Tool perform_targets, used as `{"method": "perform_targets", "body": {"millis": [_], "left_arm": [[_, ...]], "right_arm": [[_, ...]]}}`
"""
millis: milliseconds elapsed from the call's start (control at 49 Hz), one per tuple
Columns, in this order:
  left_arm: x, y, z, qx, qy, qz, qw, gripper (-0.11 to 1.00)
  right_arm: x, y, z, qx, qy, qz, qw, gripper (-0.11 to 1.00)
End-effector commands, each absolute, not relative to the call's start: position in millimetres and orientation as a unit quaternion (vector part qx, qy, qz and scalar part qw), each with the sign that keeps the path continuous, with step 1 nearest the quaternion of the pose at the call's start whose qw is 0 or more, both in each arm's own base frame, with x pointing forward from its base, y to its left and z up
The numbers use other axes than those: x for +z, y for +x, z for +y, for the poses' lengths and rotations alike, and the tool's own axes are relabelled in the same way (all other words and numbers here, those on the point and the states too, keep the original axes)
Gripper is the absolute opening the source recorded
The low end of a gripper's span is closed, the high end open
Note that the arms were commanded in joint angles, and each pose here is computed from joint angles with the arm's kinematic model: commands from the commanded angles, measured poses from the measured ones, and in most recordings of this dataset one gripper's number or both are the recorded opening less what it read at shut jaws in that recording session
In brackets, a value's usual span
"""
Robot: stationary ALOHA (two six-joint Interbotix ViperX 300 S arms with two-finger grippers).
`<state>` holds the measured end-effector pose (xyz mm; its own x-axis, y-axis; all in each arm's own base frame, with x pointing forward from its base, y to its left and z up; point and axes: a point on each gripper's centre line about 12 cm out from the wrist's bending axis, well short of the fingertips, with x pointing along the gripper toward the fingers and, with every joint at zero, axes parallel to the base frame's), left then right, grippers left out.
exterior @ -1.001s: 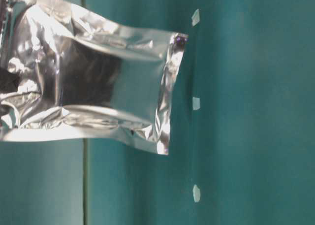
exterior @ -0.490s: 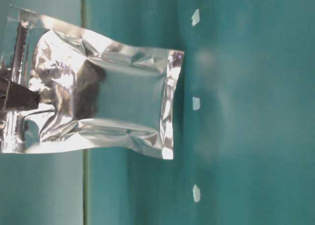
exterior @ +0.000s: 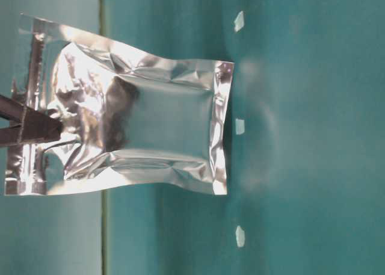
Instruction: Hand over the silver zip bag and make it stand upright.
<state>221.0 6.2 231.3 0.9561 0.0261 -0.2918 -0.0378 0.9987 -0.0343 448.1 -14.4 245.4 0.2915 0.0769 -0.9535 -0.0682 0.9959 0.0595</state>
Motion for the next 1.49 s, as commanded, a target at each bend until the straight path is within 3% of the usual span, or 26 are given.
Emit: {"method": "perform_targets", "body": {"millis": [0,163,286,368,511,613,919,1471], "left_arm": [[233,224,7,0.017,-0.019,0.146,0.989,0.01],[232,229,7,0.018,-0.021,0.14,0.99,0.02],[226,235,9,0.022,-0.026,0.152,0.988,0.13],[218,240,12,0.031,-0.042,0.168,0.984,0.31],[205,251,13,0.035,-0.065,0.179,0.981,0.76],[196,263,13,0.034,-0.073,0.171,0.982,0.96],[151,300,13,0.034,-0.087,0.177,0.98,0.93],[109,356,14,0.028,-0.095,0.146,0.984,0.93]], "right_arm": [[255,451,-11,0.051,-0.005,0.581,0.812,-0.01],[253,451,-7,0.053,-0.006,0.583,0.811,-0.01],[254,451,-6,0.054,-0.007,0.582,0.812,-0.01],[253,451,-6,0.054,-0.006,0.584,0.81,-0.01],[252,451,-4,0.055,-0.007,0.584,0.81,-0.01],[252,452,-4,0.054,-0.006,0.581,0.812,-0.01],[252,452,-4,0.053,-0.004,0.581,0.812,-0.01],[251,454,-5,0.052,-0.004,0.581,0.812,-0.01]]}}
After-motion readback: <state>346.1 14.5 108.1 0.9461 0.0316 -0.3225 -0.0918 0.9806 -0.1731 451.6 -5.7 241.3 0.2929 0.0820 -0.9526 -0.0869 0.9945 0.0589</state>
